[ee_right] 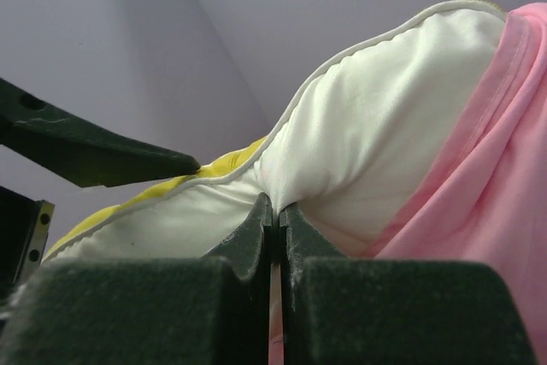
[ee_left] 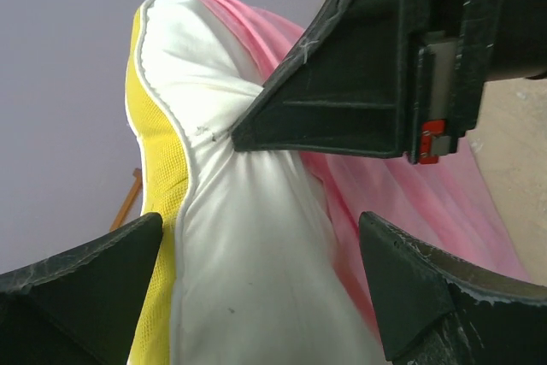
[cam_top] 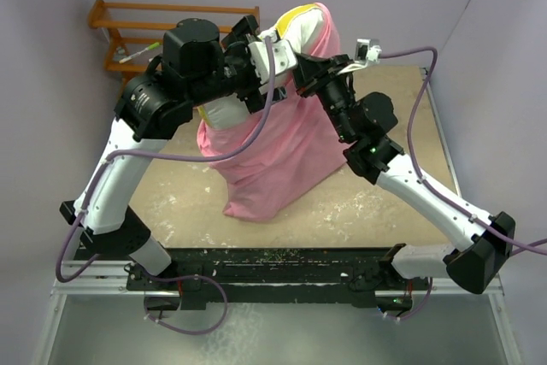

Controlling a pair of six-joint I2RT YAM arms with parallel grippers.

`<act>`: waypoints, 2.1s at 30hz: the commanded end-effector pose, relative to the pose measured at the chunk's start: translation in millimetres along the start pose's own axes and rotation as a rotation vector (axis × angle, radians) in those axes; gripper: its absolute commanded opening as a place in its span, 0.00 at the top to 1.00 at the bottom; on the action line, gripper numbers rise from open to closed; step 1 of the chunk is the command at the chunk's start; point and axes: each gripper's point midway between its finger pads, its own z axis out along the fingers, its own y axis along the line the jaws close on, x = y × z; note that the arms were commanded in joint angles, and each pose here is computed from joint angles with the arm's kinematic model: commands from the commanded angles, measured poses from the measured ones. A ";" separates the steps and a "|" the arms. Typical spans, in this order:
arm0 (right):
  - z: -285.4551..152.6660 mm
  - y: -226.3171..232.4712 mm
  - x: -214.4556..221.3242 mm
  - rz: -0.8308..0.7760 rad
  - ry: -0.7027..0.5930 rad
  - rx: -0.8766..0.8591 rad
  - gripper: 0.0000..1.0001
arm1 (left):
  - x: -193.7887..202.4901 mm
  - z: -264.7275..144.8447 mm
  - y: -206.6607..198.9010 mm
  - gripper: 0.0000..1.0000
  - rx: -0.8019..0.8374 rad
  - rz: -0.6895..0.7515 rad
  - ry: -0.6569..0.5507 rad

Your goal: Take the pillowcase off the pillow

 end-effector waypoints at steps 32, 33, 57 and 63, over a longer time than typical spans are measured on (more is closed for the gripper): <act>-25.0 -0.5 -85.5 0.224 -0.095 0.031 0.27 | 34.8 -36.1 74.2 1.00 -0.190 -0.055 0.042; -27.0 -15.1 -87.5 0.244 -0.081 0.070 0.27 | 34.3 -38.4 72.5 1.00 -0.185 -0.043 0.038; -36.0 -91.3 -21.5 0.299 0.186 0.064 0.93 | 19.5 -54.3 58.2 1.00 -0.134 0.054 -0.037; -40.5 -135.4 -7.4 0.267 0.216 0.246 1.00 | 7.1 -63.2 61.1 1.00 -0.146 0.059 -0.072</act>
